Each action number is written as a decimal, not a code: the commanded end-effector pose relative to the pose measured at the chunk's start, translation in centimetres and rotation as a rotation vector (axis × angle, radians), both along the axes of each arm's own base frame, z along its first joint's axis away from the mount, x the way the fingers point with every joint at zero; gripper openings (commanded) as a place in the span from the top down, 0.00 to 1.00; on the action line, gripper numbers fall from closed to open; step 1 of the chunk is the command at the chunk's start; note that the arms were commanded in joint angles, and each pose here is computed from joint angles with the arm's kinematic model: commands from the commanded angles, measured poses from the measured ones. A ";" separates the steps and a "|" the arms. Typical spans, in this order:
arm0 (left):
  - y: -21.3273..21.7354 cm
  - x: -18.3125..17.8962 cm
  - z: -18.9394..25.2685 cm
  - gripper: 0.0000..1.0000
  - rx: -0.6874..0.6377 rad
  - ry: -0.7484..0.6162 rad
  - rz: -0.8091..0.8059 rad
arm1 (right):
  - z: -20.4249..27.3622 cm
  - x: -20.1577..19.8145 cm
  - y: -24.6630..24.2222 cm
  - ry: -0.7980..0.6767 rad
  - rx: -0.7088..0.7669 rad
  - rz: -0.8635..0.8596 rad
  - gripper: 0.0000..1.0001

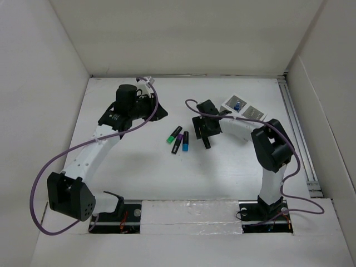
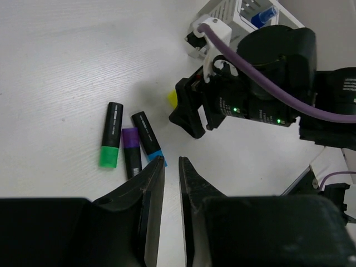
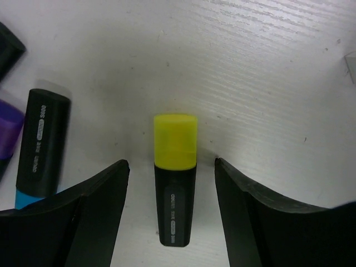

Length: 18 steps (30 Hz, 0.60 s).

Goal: Organize the desk

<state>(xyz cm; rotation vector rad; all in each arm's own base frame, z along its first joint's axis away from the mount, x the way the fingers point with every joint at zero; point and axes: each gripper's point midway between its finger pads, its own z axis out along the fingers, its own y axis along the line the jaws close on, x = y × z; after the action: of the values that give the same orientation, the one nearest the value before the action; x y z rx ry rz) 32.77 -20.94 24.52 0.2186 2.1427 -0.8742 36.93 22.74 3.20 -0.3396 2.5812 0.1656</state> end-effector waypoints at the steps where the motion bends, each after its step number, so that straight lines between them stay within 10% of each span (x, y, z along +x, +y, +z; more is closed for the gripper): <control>1: -0.7 0.4 3.6 0.86 -0.035 -0.107 -0.046 | 1.0 1.8 0.3 -0.034 -0.002 -0.014 0.32; 6: -1.1 0.2 4.0 0.86 -0.051 -0.108 -0.067 | 0.3 2.3 0.6 -0.019 -0.011 -0.015 0.48; 10: -0.8 -0.3 4.4 0.86 -0.050 -0.116 -0.059 | 0.9 2.3 0.8 -0.026 0.009 -0.025 0.83; 18: -0.2 -2.2 5.4 0.86 -0.079 -0.128 -0.048 | 13.0 3.8 0.2 -0.251 0.174 -0.070 0.93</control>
<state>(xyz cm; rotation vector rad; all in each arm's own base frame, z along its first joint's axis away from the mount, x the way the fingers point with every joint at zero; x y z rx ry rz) 31.80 -21.13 27.09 0.2557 2.0811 -0.9110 38.45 23.08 6.67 -0.2908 2.5272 0.1922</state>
